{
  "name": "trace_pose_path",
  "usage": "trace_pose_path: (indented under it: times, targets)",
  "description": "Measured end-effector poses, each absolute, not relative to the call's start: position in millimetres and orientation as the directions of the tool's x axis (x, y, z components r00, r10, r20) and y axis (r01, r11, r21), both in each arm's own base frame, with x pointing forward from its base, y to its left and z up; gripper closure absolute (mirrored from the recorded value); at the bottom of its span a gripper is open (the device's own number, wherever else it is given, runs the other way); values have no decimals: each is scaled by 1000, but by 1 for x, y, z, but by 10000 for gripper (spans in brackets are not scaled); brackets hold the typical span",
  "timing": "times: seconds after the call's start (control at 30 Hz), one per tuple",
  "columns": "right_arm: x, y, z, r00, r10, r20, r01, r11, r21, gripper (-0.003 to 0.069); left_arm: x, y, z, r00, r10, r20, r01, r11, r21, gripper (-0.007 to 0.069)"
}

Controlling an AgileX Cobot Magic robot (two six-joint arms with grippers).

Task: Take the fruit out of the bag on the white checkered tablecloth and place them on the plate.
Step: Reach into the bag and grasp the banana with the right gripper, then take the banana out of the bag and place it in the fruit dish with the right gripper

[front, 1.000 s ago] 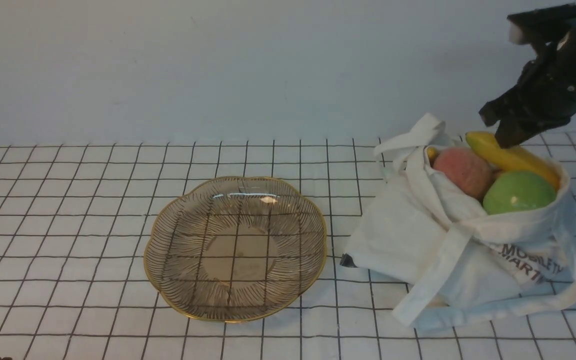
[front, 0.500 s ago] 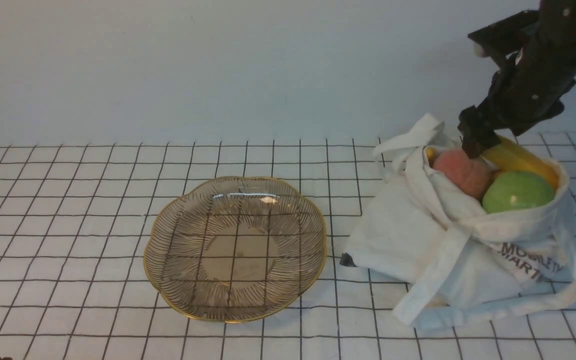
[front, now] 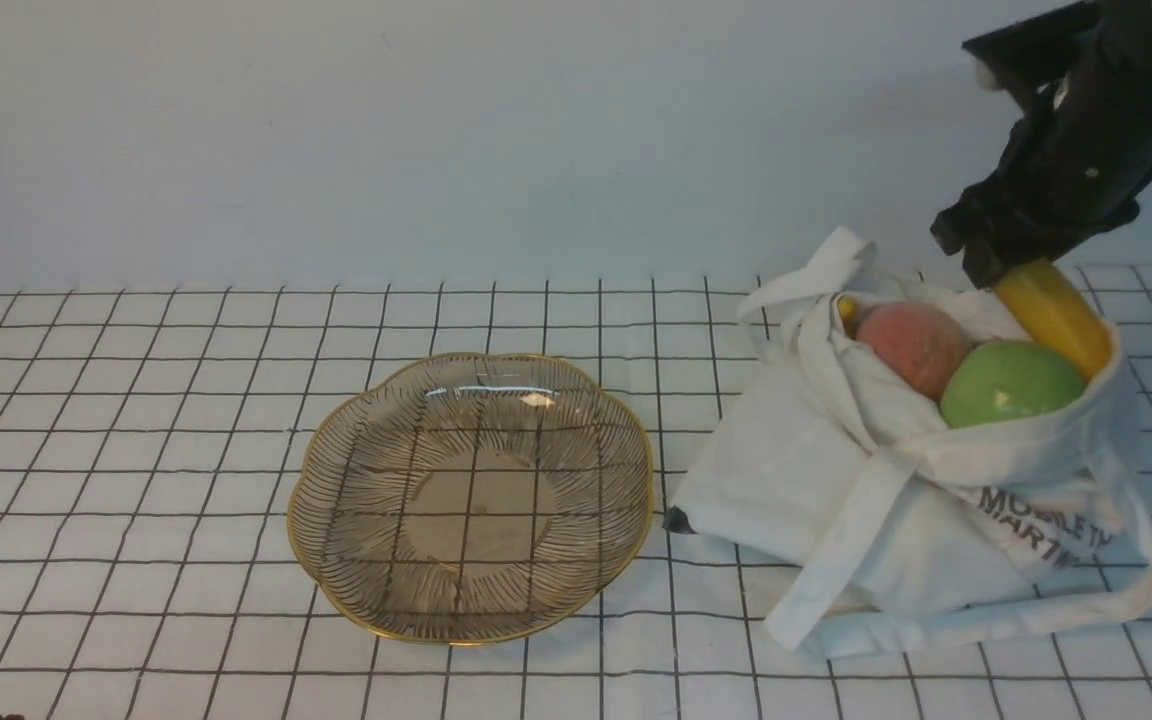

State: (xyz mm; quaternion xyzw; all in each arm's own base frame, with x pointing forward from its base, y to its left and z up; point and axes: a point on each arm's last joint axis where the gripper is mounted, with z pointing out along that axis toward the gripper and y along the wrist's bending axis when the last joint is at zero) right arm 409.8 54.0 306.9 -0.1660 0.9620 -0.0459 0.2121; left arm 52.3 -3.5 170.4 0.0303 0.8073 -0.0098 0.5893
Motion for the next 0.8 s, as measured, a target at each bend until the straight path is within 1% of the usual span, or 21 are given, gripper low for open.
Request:
trace_pose_path:
  times: [0.03,0.13,0.27,0.4,0.53,0.67,0.8]
  targets:
    - [403,55,320,-847,-324,-422,-294,946,-136,324,52,-3,170,-304,37,-952,60,998,20,633]
    - [391,57,341,-829,-309,-466,-292,950,-112,324,52,-3,170,-304,37,-952,60,998,20,633]
    - [378,57,360,-811,-303,-500,-291,951,-104,324,52,-3,170,-304,37,-952,60,998,20,633]
    - [373,54,367,-806,-303,-509,-278,952,-128,325,52,-3,170,-304,37,-952,60,998,20,633]
    - [373,54,367,-815,-271,-512,-248,962,-114,325,52,-3,170,-304,37,-952,60,998,20,633]
    - [372,54,367,-819,-266,-508,-244,963,-112,325,52,-3,170,-304,37,-952,60,998,20,633]
    - [372,50,368,-820,-273,-504,-227,962,-152,325,52,-3,170,-304,37,-952,60,998,20,633]
